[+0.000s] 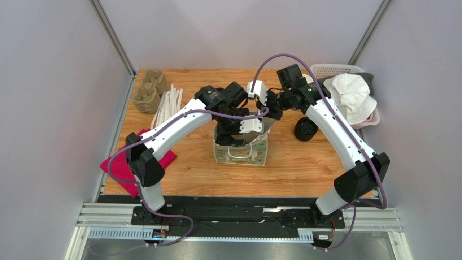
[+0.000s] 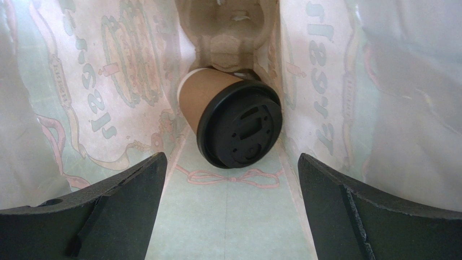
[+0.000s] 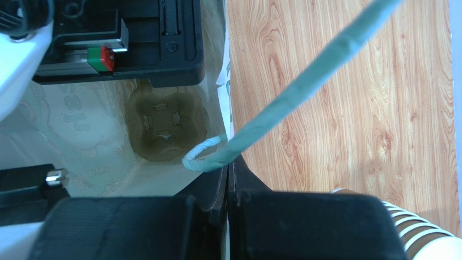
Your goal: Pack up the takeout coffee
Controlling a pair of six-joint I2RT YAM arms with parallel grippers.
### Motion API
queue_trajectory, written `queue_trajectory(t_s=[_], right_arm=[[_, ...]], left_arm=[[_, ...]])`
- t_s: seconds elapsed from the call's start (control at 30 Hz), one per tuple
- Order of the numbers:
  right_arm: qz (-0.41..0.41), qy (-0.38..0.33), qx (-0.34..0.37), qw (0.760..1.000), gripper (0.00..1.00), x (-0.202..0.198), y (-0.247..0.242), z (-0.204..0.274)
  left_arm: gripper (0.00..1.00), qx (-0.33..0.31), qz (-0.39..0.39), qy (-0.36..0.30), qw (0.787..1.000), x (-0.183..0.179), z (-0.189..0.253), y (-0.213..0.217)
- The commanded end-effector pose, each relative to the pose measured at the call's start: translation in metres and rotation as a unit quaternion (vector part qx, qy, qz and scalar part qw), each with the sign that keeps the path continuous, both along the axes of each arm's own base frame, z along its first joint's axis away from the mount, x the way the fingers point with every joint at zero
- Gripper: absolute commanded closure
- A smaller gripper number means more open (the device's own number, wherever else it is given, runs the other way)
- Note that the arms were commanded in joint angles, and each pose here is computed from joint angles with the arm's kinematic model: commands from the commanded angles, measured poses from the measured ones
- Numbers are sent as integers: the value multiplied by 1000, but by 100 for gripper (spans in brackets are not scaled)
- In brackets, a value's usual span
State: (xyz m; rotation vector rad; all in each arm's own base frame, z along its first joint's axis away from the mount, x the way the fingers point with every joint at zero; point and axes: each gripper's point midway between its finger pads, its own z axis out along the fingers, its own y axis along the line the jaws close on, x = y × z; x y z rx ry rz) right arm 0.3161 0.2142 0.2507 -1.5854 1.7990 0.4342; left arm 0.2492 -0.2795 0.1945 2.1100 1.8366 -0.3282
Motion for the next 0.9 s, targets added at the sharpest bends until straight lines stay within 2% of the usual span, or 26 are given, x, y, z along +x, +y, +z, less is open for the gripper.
queue_trajectory(t_s=[0.0, 0.4, 0.87], right_arm=[[0, -6, -21, 1000, 100, 8, -4, -6], [4, -4, -19, 1000, 100, 11, 0, -7], [-10, 15, -22, 1000, 100, 19, 1, -15]], left_arm=[[1, -65, 3, -10, 998, -1, 41, -9], [1, -152, 24, -4, 988, 1, 95, -20], [3, -149, -1, 3, 989, -7, 89, -15]])
